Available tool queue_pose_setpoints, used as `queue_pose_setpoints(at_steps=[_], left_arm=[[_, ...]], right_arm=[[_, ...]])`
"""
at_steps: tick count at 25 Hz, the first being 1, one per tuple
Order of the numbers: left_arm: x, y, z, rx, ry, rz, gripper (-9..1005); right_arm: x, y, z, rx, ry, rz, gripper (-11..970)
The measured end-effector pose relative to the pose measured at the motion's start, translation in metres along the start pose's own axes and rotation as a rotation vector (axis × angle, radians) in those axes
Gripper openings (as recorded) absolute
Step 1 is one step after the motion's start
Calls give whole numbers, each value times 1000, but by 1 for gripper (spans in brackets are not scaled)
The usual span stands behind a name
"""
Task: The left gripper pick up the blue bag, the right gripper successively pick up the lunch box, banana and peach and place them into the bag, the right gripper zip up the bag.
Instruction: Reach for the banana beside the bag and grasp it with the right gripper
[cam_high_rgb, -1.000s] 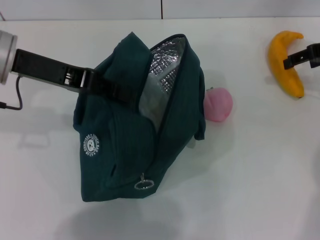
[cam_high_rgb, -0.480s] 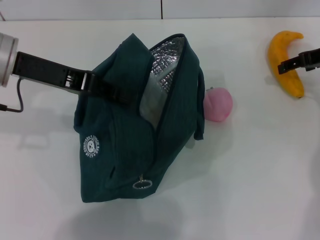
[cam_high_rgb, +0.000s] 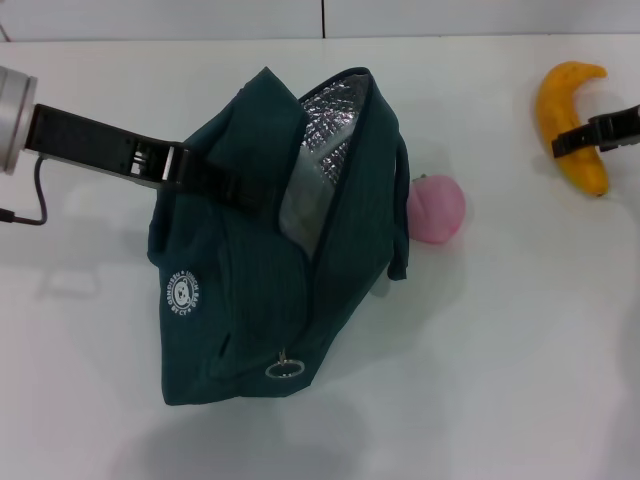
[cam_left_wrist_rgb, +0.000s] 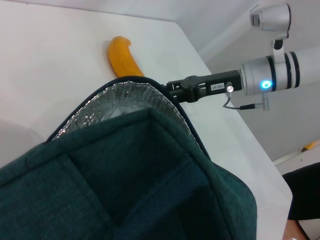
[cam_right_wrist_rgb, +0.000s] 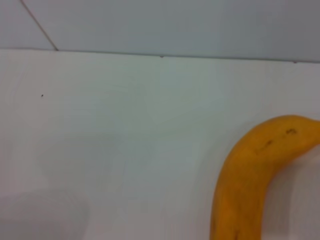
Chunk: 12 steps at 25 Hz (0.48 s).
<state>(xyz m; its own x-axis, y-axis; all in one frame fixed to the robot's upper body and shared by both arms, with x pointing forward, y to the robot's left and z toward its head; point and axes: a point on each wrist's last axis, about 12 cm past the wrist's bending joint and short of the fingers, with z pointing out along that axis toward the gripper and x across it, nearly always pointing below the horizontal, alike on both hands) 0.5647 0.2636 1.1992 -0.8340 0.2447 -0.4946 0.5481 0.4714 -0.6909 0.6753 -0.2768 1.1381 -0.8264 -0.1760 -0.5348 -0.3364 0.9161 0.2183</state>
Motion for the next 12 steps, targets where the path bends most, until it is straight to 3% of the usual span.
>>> queue_pose_setpoints(at_steps=[5,12], left_arm=[[0,0,0,0,0,2,39],[0,0,0,0,0,2,39]], right_arm=[[5,1,4,6,26,-11,777],[6,0,5,10,27,-13,552]])
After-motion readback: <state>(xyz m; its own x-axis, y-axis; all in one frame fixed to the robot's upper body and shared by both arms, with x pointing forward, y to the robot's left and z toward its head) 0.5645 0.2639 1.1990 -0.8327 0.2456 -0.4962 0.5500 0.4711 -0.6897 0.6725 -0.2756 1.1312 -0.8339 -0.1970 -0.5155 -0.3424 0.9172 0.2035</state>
